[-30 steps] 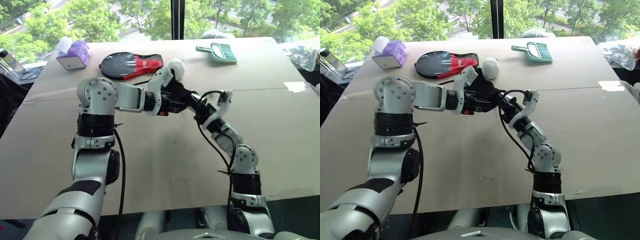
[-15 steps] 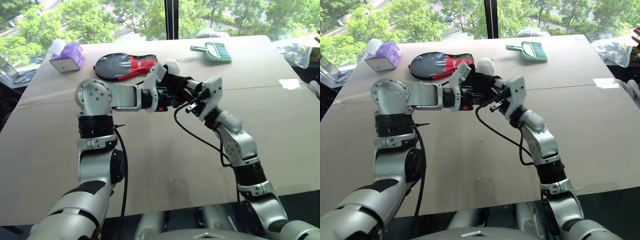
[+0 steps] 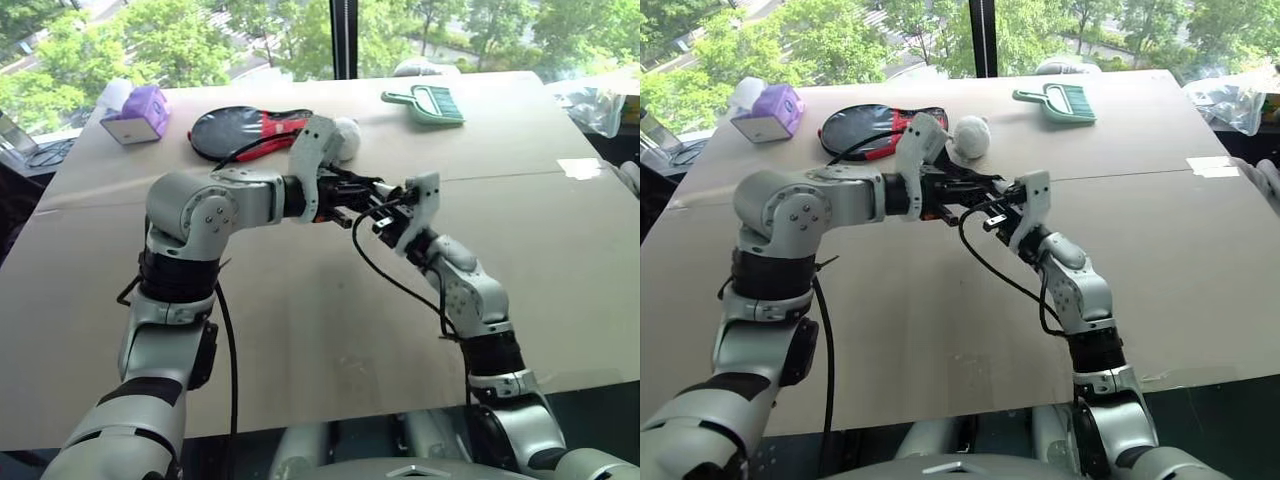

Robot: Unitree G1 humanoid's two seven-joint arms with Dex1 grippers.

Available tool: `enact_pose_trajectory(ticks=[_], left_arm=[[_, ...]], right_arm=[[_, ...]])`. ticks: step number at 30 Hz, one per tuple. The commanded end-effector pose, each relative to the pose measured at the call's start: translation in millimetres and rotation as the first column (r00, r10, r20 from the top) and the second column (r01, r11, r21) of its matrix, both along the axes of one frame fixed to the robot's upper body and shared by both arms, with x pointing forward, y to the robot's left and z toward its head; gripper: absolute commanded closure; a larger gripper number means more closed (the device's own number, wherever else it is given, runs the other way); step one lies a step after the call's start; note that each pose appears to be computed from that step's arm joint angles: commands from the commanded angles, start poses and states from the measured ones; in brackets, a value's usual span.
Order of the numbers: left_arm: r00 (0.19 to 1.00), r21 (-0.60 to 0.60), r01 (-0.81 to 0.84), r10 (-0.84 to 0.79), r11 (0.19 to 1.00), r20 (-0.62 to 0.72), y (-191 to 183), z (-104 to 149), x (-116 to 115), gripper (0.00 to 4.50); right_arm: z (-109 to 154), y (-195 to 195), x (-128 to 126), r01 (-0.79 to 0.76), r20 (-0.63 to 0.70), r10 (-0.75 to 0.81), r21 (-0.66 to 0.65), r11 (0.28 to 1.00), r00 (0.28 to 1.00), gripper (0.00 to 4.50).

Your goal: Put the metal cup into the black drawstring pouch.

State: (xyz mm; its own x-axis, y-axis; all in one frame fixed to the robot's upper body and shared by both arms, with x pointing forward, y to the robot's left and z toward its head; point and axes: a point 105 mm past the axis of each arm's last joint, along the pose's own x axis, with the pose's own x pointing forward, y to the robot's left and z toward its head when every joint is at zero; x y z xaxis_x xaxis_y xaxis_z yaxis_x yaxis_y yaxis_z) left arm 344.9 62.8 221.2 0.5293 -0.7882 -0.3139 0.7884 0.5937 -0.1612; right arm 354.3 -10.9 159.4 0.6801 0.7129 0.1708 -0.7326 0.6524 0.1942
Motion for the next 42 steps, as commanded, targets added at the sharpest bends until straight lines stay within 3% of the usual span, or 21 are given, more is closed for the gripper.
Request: enact_pose_trajectory(ticks=[1,4,7,11,15,19,24,31,33,36,38,40,41,42], left_arm=[[0.995,-0.182,0.103,-0.101,0.978,0.021,-9,37,-14,4.50],[0.996,-0.234,0.090,-0.093,0.968,-0.004,-7,47,-9,4.50],[0.996,-0.275,0.072,-0.085,0.959,-0.036,-10,53,-5,4.50],[0.996,-0.261,0.003,-0.026,0.965,-0.084,-13,40,8,4.50],[0.990,-0.308,0.042,-0.082,0.950,-0.116,-22,44,1,4.50],[0.982,-0.343,0.102,-0.149,0.934,-0.114,-26,52,-11,4.50],[0.980,-0.351,0.090,-0.145,0.932,-0.134,-19,50,-16,4.50],[0.982,-0.379,0.045,-0.111,0.924,-0.154,-15,52,-12,4.50],[0.981,-0.382,0.048,-0.115,0.923,-0.154,-19,53,-11,4.50],[0.981,-0.415,0.035,-0.111,0.909,-0.162,-30,60,-2,4.50],[0.980,-0.435,0.026,-0.108,0.900,-0.166,-34,65,2,4.50],[0.979,-0.444,0.014,-0.103,0.896,-0.177,-34,67,5,4.50],[0.978,-0.444,0.008,-0.101,0.896,-0.185,-34,67,6,4.50],[0.976,-0.440,0.002,-0.098,0.898,-0.195,-33,65,6,4.50]], right_arm=[[0,15,-7,-0.050,0.036,0.051,-0.032,0.998,0.998,4.42],[5,17,-9,-0.065,0.045,0.064,0.014,0.998,0.997,4.42],[12,21,-11,-0.070,0.116,0.073,-0.027,0.997,0.991,4.42],[29,42,-29,-0.145,0.273,0.169,-0.107,0.984,0.947,4.42],[37,44,-24,-0.171,0.189,0.158,0.055,0.984,0.969,4.42],[31,37,-5,-0.116,0.001,0.120,0.240,0.964,0.993,4.42],[44,23,7,-0.034,-0.122,0.106,0.483,0.875,0.987,4.42],[46,16,6,-0.034,-0.148,0.143,0.567,0.823,0.979,4.42],[51,26,-4,-0.113,-0.096,0.194,0.538,0.836,0.976,4.42],[45,58,-23,-0.223,0.077,0.211,0.213,0.951,0.974,4.42],[33,70,-29,-0.212,0.210,0.215,-0.034,0.977,0.954,4.42],[23,74,-29,-0.157,0.309,0.212,-0.191,0.969,0.927,4.42],[21,72,-26,-0.123,0.336,0.191,-0.212,0.970,0.922,4.42],[26,67,-20,-0.098,0.323,0.143,-0.151,0.984,0.936,4.42]])
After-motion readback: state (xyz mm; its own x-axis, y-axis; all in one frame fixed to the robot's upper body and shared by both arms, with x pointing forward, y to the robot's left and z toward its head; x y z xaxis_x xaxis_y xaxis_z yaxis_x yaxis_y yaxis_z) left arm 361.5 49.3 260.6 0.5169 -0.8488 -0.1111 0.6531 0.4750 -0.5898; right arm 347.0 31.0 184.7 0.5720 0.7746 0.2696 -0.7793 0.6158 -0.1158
